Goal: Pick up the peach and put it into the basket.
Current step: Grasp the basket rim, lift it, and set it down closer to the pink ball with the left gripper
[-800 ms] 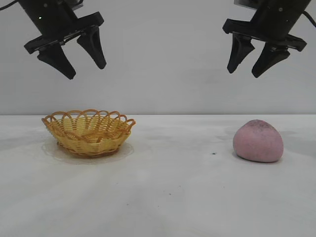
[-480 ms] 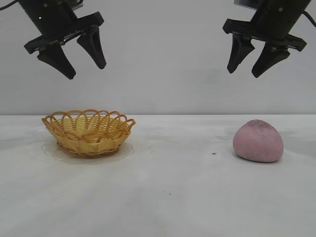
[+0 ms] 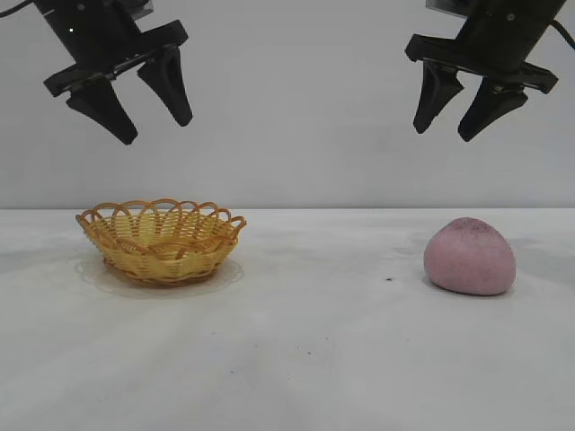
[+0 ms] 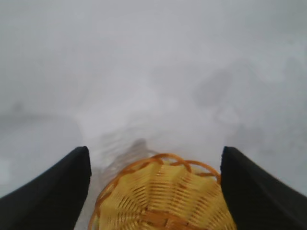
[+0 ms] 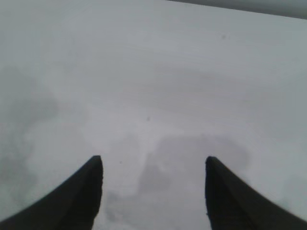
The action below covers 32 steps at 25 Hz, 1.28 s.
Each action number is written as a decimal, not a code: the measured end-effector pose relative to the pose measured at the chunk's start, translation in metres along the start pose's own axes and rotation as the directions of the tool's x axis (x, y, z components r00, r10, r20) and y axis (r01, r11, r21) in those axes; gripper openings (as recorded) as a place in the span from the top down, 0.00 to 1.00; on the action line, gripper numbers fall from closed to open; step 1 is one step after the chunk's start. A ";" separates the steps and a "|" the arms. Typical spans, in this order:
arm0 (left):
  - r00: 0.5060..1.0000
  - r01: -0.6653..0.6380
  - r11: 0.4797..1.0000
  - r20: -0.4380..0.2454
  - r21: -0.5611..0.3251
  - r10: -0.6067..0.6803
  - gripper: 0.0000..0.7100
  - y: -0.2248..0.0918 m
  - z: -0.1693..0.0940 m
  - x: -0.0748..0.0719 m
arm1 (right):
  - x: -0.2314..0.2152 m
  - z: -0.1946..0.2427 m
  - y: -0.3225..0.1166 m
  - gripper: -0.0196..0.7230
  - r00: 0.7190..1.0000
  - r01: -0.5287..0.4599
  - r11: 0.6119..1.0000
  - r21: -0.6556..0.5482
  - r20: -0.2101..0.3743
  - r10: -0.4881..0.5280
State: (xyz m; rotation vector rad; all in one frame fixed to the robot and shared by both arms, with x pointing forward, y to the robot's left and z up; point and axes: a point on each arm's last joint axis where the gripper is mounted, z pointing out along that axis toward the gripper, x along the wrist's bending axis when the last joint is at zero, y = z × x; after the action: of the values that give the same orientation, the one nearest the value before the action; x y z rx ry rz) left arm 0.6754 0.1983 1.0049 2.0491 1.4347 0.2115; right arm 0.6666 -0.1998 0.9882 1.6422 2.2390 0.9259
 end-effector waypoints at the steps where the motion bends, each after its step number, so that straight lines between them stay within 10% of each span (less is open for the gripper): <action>1: 0.999 -0.051 0.998 -0.006 0.024 0.051 0.26 0.002 -0.004 0.000 | 0.000 0.000 0.000 0.44 1.000 0.000 1.000 0.001 -0.001 0.000; 14: 0.914 -0.395 0.871 0.033 0.293 0.403 0.26 0.010 -0.040 0.000 | 0.001 0.001 -0.003 0.44 1.000 0.002 1.000 0.026 -0.013 -0.001; 32: 0.894 -0.443 0.802 0.126 0.402 0.431 0.26 -0.005 0.044 0.012 | 0.003 0.000 -0.006 0.44 0.999 0.006 0.998 0.064 -0.033 -0.004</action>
State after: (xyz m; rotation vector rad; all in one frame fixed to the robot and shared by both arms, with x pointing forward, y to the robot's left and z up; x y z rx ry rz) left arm 0.6967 0.1930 0.9641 2.7201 1.0236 0.0566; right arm 0.6611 -0.1982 0.9849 1.6591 2.3164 0.8952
